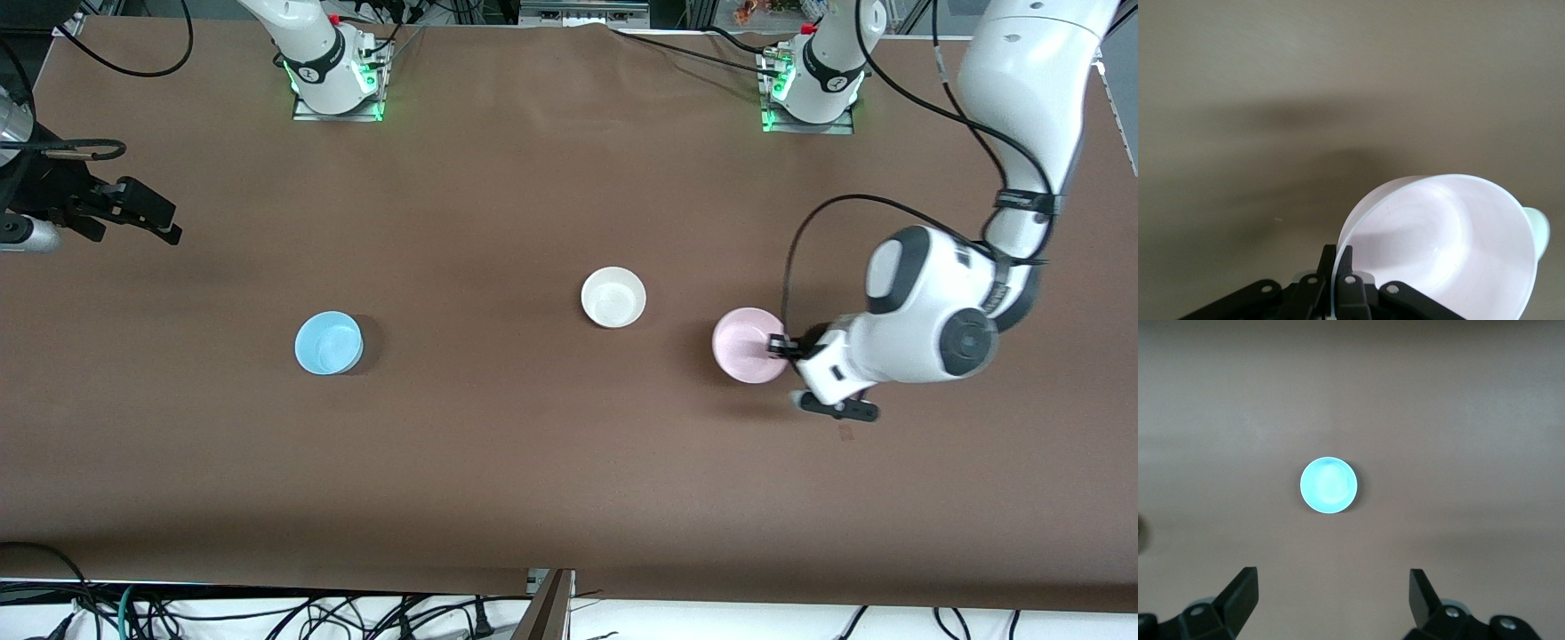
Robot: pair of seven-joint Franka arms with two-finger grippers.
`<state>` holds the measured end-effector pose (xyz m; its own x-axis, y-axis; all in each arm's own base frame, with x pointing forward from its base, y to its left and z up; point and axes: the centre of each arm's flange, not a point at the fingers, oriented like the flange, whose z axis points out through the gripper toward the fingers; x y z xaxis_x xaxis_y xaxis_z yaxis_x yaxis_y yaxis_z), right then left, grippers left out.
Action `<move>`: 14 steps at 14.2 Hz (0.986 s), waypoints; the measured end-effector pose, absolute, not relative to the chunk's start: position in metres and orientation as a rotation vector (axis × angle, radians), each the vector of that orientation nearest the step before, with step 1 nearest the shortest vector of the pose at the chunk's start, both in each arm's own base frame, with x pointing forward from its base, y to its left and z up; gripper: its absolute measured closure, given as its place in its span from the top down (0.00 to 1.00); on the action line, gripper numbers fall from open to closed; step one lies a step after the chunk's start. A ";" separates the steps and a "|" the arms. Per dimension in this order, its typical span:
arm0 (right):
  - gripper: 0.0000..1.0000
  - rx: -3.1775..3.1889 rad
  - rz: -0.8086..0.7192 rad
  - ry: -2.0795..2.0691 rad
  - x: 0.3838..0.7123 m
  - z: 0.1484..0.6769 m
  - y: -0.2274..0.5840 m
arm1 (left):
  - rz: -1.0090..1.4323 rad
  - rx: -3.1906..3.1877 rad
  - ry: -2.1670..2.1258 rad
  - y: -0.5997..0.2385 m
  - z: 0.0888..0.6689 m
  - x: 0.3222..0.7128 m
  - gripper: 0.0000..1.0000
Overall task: Stack pink and blue bowls on white bowl
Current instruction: 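Carry the pink bowl with the left gripper onto the white bowl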
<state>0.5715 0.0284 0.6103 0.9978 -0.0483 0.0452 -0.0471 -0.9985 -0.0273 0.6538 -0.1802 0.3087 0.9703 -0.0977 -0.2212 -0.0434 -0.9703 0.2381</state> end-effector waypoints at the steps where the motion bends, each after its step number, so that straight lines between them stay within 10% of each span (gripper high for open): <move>1: 1.00 -3.114 -0.071 0.074 0.572 0.610 0.028 | -0.360 2.896 -0.075 -0.206 0.309 0.646 0.04; 14: 1.00 -3.115 -0.073 0.076 0.572 0.610 0.028 | -0.511 2.977 -0.056 -0.358 0.271 0.566 0.04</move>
